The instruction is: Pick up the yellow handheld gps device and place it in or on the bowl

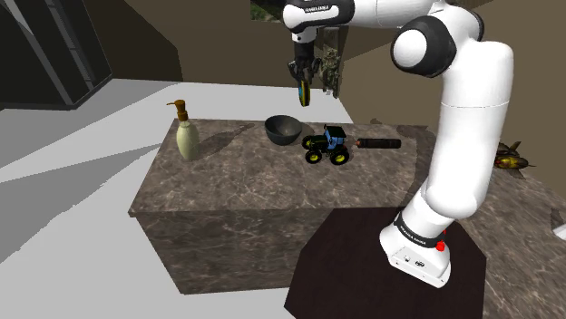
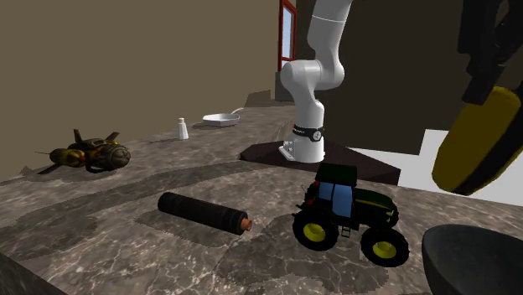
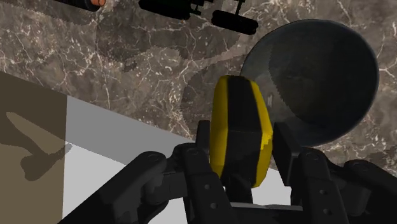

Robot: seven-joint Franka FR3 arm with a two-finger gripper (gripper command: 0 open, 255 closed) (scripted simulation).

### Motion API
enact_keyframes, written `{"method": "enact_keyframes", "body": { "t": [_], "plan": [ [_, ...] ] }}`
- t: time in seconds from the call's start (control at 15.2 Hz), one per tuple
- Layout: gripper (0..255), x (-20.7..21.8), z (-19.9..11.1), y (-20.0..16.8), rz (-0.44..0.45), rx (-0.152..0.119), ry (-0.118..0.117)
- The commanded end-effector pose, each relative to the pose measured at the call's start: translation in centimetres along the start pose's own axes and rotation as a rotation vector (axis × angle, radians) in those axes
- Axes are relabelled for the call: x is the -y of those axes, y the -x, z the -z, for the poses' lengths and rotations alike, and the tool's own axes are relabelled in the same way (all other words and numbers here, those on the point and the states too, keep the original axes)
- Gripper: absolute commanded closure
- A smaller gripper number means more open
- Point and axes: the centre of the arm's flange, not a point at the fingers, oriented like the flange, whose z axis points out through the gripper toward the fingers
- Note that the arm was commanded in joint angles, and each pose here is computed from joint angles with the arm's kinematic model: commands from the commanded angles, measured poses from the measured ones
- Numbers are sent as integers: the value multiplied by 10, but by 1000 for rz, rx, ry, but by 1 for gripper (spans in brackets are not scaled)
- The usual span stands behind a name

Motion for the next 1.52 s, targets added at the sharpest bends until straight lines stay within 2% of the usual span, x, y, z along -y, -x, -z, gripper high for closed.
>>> {"method": "enact_keyframes", "body": {
  "t": [0.0, 0.26, 1.45],
  "plan": [
    [255, 25, 7, 1, -2, 0, 0],
    [255, 72, 20, 6, -2, 0, 0],
    [255, 88, -74, 0, -2, 0, 0]
  ]
}}
